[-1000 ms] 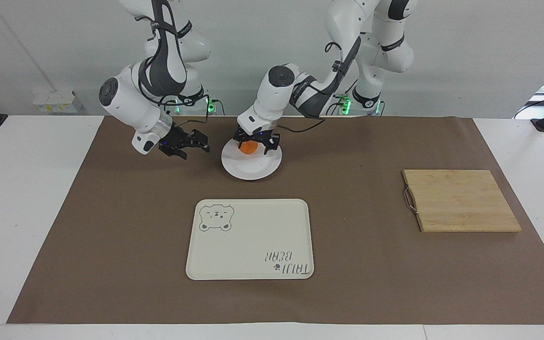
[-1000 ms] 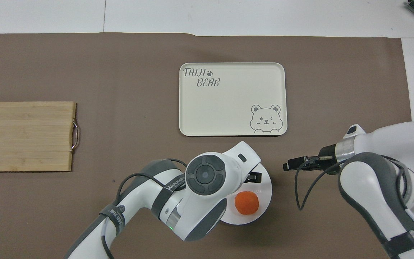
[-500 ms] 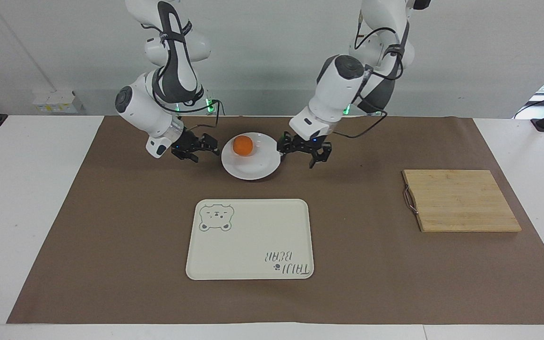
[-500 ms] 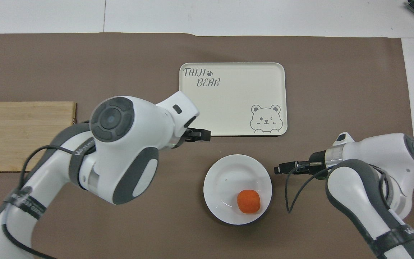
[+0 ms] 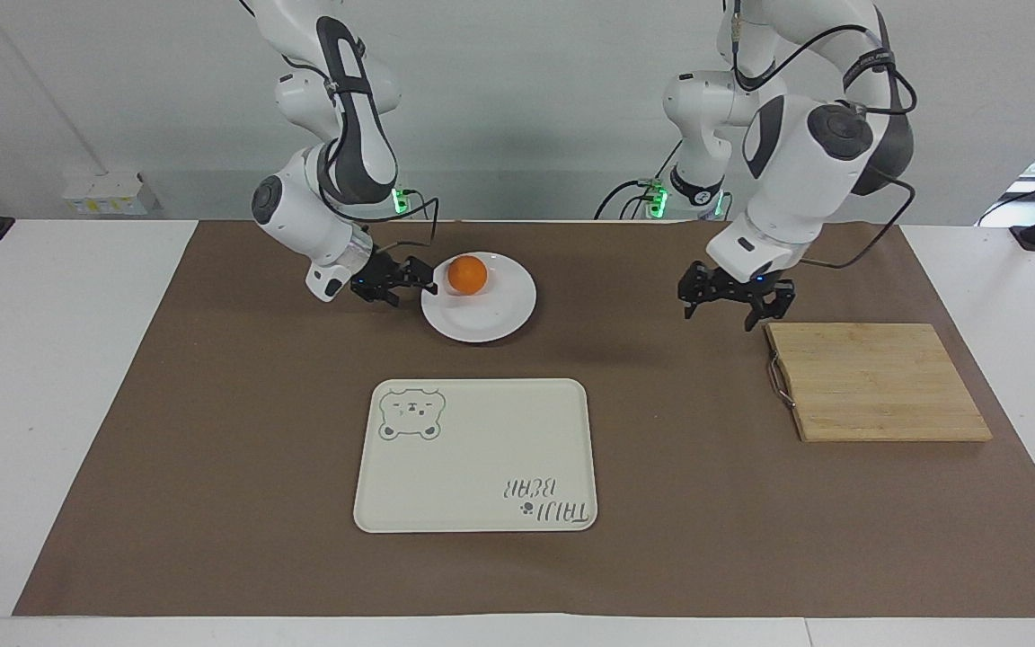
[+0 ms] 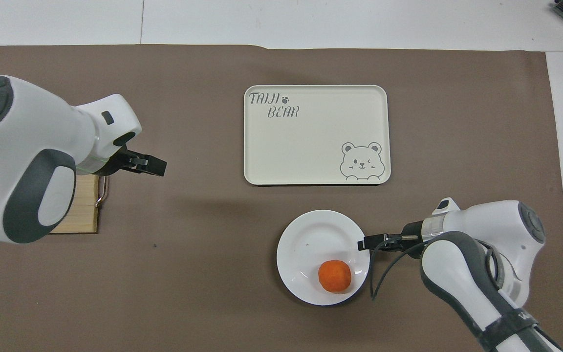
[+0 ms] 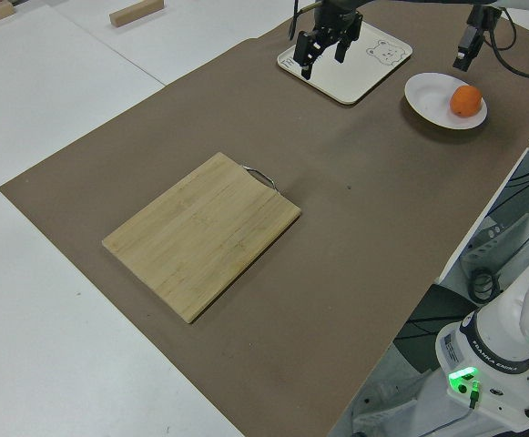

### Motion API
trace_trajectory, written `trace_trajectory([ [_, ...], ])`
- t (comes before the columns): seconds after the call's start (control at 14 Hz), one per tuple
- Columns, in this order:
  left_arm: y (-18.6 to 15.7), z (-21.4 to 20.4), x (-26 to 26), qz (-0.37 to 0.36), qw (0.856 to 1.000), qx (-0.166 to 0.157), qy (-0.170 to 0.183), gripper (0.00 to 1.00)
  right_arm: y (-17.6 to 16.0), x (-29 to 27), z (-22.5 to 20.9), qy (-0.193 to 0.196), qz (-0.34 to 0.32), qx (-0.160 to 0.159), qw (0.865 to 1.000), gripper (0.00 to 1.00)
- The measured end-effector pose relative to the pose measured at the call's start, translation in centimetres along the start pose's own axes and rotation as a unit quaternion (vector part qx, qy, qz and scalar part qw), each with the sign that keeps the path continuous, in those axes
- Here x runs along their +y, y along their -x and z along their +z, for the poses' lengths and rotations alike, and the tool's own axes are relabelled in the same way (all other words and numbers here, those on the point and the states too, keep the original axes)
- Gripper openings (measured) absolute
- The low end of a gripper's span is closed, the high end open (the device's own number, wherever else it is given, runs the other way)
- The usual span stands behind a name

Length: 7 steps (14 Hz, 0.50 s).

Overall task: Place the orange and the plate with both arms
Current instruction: 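Withdraw the left gripper while the right gripper grips the plate rim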

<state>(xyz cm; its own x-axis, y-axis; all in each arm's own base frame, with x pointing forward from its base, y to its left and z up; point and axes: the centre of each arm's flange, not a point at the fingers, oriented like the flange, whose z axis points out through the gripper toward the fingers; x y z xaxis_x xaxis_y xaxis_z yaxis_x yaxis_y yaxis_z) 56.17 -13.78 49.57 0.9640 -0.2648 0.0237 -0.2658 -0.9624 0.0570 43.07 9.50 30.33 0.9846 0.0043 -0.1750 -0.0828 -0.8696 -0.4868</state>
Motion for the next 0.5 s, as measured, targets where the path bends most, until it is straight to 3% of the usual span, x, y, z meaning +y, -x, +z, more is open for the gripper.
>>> trace_trajectory([
  [0.21,1.3,-2.8,-3.2,0.002,1.000,-0.002,-0.024,1.00,1.3,-0.1,1.6,0.004,-0.004,-0.018,1.000,1.00],
  [0.5,3.3,-10.9,-1.9,0.010,0.999,0.008,-0.047,1.00,2.7,0.2,2.4,-0.008,0.010,-0.025,1.000,1.00],
])
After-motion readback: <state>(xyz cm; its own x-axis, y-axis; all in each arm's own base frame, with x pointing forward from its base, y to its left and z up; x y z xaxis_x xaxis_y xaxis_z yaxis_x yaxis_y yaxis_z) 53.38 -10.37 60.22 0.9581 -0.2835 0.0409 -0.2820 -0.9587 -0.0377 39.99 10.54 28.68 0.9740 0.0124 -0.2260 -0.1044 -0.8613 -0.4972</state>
